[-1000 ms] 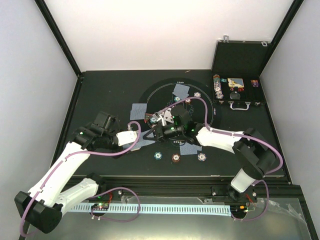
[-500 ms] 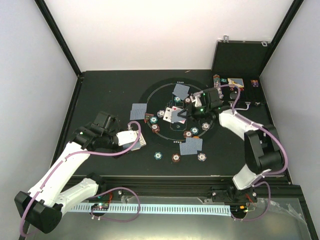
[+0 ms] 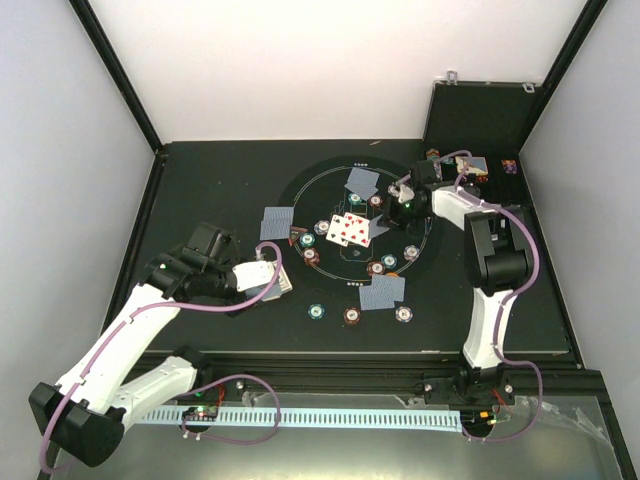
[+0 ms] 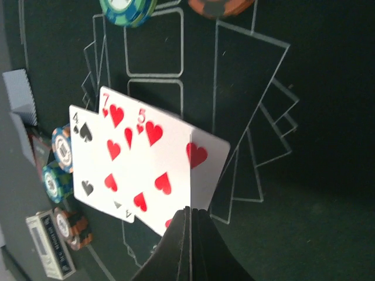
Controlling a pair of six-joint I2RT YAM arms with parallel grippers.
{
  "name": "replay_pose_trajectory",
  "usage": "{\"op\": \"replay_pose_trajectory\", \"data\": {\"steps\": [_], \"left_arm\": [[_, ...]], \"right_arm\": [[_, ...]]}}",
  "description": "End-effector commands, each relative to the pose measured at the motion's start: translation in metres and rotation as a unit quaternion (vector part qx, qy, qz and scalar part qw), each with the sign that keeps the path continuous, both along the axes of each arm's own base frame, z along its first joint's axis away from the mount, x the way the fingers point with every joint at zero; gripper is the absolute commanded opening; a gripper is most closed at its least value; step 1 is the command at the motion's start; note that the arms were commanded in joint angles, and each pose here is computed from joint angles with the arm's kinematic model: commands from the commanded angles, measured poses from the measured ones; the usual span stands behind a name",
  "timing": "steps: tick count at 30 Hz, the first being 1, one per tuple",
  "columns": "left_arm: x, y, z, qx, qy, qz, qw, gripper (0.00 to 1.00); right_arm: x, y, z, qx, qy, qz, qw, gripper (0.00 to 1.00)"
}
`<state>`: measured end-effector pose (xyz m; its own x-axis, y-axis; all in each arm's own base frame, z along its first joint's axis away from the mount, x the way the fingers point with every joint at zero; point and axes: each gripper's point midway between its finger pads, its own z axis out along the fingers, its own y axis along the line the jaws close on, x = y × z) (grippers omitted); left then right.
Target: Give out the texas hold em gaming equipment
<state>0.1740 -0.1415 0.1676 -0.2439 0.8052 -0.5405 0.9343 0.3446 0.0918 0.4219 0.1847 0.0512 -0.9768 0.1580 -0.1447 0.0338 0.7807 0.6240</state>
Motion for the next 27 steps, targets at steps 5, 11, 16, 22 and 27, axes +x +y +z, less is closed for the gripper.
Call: {"op": "replay_pose_trajectory", "data": {"steps": [5, 11, 16, 22, 27], "left_arm": [[0.006, -0.008, 0.018, -0.030, -0.018, 0.000, 0.999, 0.07], [0.006, -0.008, 0.019, -0.031, -0.018, 0.001, 0.999, 0.07], [0.005, -0.009, 0.017, -0.031, -0.014, 0.001, 0.999, 0.07], [0.004, -0.009, 0.017, -0.033, -0.011, 0.003, 0.999, 0.07], [0.003, -0.008, 0.015, -0.033, -0.009, 0.004, 0.999, 0.07]], "right_arm": [[0.020, -0.021, -0.008, -0.071, -0.002, 0.011, 0.997, 0.03], [0.021, -0.032, -0.023, -0.114, 0.011, 0.017, 0.993, 0.18], [0.022, -0.049, -0.021, -0.164, 0.007, 0.008, 0.986, 0.40], [0.030, -0.060, 0.019, -0.186, -0.042, -0.025, 0.981, 0.54], [0.025, -0.053, 0.060, -0.166, -0.088, -0.037, 0.981, 0.66]]}}
